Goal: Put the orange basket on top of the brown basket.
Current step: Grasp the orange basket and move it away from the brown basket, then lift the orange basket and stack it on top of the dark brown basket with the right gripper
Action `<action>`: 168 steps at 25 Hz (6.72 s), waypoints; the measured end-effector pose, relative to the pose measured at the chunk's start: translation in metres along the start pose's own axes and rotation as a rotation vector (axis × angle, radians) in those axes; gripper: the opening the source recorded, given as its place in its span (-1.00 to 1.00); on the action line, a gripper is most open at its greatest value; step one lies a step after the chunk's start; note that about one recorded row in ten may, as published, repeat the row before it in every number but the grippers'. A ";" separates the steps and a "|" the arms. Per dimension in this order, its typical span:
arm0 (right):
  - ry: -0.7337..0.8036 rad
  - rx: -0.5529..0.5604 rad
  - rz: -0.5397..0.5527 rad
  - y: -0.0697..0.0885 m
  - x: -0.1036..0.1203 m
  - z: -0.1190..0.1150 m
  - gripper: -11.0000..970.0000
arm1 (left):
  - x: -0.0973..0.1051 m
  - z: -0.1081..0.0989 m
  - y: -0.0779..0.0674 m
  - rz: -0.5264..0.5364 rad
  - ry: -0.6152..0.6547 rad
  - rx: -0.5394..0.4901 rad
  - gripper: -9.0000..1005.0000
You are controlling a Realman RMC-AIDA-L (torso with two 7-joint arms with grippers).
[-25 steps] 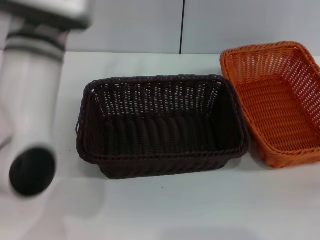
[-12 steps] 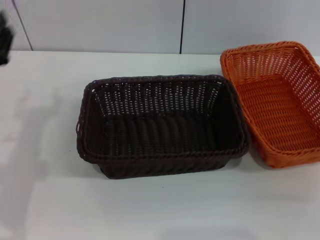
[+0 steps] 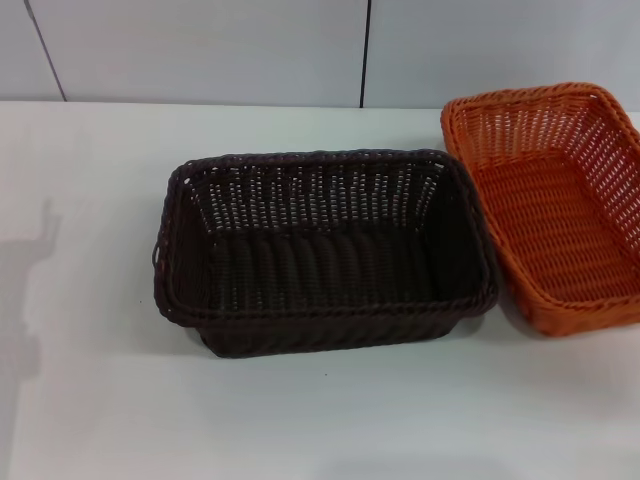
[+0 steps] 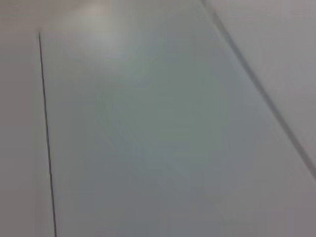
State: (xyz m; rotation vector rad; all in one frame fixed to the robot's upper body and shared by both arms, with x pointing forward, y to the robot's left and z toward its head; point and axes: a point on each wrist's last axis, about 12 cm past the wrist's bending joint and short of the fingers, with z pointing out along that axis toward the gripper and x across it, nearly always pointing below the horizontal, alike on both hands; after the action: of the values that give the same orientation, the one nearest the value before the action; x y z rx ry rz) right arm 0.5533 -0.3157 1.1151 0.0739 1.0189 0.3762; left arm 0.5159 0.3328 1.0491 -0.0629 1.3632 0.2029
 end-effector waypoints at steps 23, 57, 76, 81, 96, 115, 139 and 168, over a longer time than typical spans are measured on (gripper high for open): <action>0.955 -0.152 -0.400 0.120 -0.058 0.147 0.61 | 0.011 0.010 -0.004 0.016 0.089 0.018 0.56; 1.733 -0.502 -0.827 0.110 -0.064 0.034 0.55 | 0.023 0.026 0.000 -0.012 0.226 -0.039 0.55; 1.795 -0.508 -0.858 0.097 -0.013 0.039 0.51 | 0.026 0.025 0.005 0.000 0.239 -0.048 0.55; 1.827 -0.510 -0.849 0.095 -0.004 0.034 0.50 | 0.024 0.027 0.009 -0.002 0.234 -0.070 0.55; 1.767 -0.409 -0.799 0.099 -0.012 0.054 -0.46 | 0.024 0.028 0.009 0.001 0.232 -0.070 0.55; 1.412 -0.638 -1.097 0.175 -0.081 0.112 -0.68 | 0.024 0.028 0.009 -0.007 0.232 -0.071 0.54; 0.904 -1.476 -1.932 0.209 -0.069 0.077 -0.68 | 0.034 0.025 0.006 -0.064 0.307 -0.096 0.54; 1.007 -1.477 -1.816 0.216 -0.035 0.058 -0.63 | 0.037 0.025 0.007 -0.077 0.335 -0.115 0.54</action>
State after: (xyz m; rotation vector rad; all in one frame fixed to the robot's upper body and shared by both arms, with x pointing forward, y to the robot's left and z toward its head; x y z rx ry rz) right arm 0.5268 -0.1196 1.2251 -2.3992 1.0845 -0.6926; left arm 0.5459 0.3476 1.0188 -0.2551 1.6779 0.2121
